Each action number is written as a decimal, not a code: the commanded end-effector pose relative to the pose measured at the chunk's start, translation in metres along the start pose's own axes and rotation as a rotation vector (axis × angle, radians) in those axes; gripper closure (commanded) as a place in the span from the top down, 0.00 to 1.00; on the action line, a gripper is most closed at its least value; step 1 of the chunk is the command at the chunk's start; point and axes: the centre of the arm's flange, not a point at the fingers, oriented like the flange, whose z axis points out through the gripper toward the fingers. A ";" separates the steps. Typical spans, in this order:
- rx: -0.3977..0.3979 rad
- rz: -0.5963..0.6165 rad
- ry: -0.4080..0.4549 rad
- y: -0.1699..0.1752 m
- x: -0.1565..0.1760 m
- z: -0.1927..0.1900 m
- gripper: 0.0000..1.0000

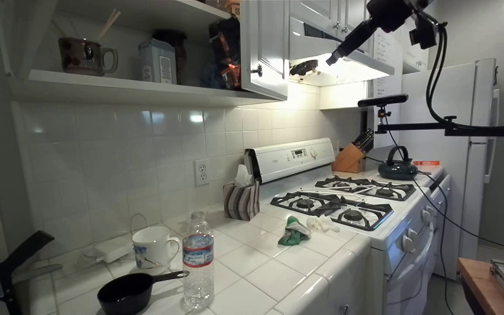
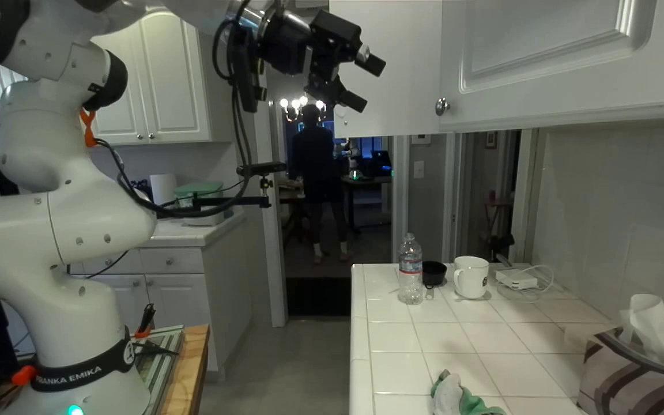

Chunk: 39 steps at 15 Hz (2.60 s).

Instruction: Fully close the right part of the cabinet

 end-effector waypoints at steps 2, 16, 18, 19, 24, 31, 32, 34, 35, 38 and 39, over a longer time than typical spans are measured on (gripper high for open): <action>0.007 0.170 -0.069 -0.011 0.059 0.013 1.00; 0.100 0.346 -0.001 0.020 0.153 0.049 1.00; 0.106 0.344 0.007 0.026 0.160 0.054 1.00; 0.107 0.345 0.010 0.028 0.163 0.059 1.00; 0.103 0.362 0.009 0.029 0.181 0.074 1.00; 0.055 0.462 0.052 0.024 0.217 0.083 1.00; 0.056 0.462 0.057 0.023 0.219 0.085 1.00; 0.039 0.468 0.041 0.025 0.220 0.092 1.00; 0.025 0.475 0.025 0.026 0.220 0.097 1.00; 0.016 0.480 -0.018 0.033 0.209 0.098 1.00; 0.044 0.455 -0.030 0.032 0.199 0.093 1.00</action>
